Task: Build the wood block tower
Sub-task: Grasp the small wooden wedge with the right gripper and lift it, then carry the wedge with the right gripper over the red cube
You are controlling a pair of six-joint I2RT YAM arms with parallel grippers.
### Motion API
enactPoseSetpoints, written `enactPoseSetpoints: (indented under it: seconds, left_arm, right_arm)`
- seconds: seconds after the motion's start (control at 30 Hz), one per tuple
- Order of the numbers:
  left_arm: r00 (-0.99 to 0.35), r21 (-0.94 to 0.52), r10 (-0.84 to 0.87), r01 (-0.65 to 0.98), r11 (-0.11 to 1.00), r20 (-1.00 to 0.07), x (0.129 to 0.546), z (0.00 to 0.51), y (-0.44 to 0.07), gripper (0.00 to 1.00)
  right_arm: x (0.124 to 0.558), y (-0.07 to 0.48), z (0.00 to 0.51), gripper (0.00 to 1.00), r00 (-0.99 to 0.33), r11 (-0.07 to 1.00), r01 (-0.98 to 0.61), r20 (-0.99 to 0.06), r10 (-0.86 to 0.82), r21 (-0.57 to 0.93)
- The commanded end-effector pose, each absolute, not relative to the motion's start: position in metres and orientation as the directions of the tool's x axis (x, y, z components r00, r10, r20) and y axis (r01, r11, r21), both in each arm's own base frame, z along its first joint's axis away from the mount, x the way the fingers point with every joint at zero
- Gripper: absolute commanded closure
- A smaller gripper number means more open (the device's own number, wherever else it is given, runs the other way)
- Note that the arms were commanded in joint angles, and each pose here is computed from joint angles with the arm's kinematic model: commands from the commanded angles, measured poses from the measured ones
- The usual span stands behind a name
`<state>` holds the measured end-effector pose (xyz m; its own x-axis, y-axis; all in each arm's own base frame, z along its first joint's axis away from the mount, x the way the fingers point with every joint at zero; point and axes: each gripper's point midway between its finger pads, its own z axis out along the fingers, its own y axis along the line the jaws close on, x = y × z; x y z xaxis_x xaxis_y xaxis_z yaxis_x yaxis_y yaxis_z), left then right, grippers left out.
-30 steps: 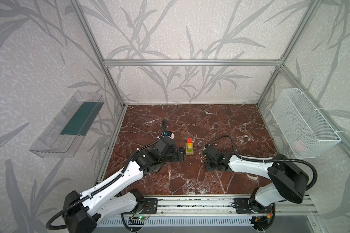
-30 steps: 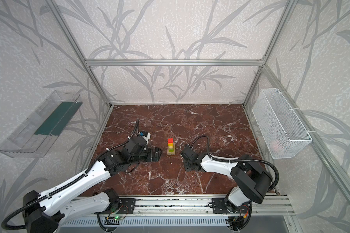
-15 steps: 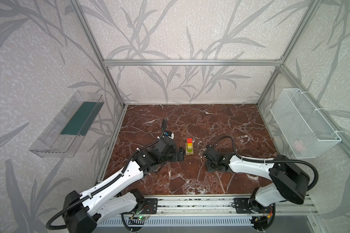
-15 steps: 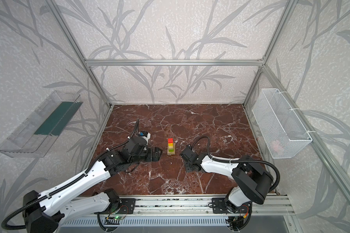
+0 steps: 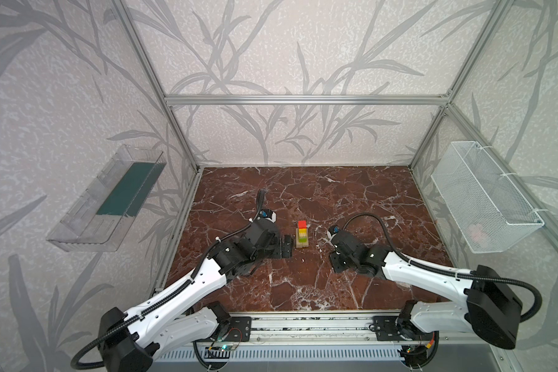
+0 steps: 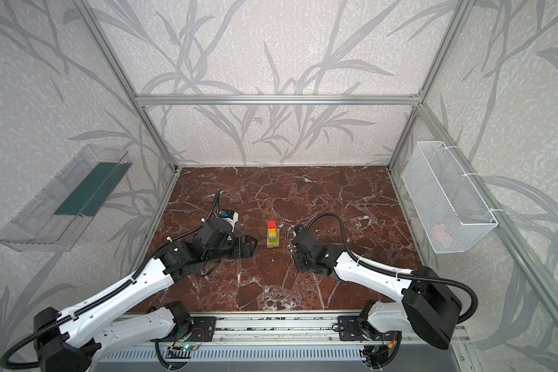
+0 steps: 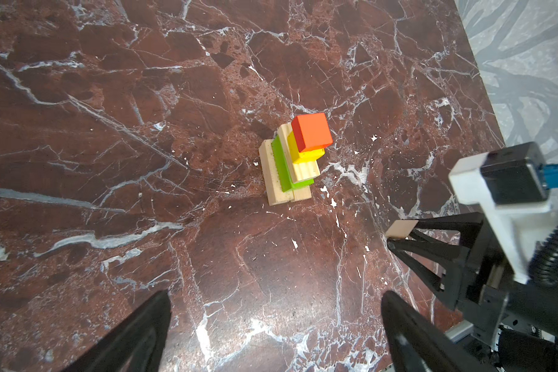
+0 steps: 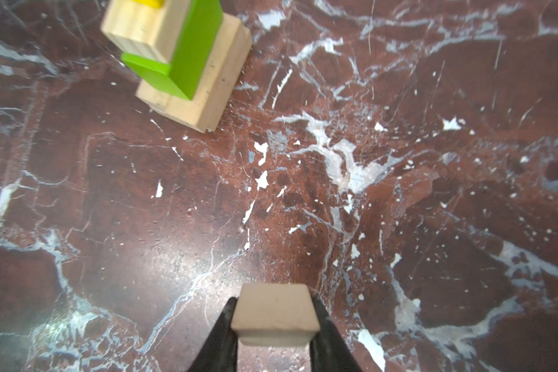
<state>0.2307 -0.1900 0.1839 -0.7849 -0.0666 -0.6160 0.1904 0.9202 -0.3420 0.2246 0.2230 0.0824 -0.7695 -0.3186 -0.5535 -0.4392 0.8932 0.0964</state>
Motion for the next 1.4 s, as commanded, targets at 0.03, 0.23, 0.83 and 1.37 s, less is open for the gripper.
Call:
enactPoseSetpoints:
  seconds: [0.03, 0.23, 0.83, 1.37]
  left_arm:
    - [-0.757, -0.329, -0.081, 0.183, 0.927, -0.648, 0.227, 0.200, -0.176, 0.00]
    - [-0.753, -0.317, -0.080, 0.175, 0.932, -0.653, 0.218, 0.199, -0.163, 0.00]
    - [-0.732, -0.261, -0.081, 0.136, 0.956, -0.676, 0.199, 0.193, -0.128, 0.01]
    - [-0.733, -0.263, -0.062, 0.163, 0.951, -0.678, 0.197, 0.197, -0.130, 0.01]
  right_arm:
    - [0.236, 0.236, 0.126, 0.71, -0.682, 0.821, -0.560, -0.623, -0.382, 0.109]
    - [0.259, 0.266, 0.170, 0.70, -0.570, 0.702, -0.694, -0.716, -0.403, 0.159]
    - [0.304, 0.333, 0.181, 0.75, -0.249, 0.360, -0.933, -0.749, -0.614, 0.016]
    - [0.310, 0.338, 0.156, 0.73, -0.104, 0.122, -0.992, -0.641, -0.760, 0.017]
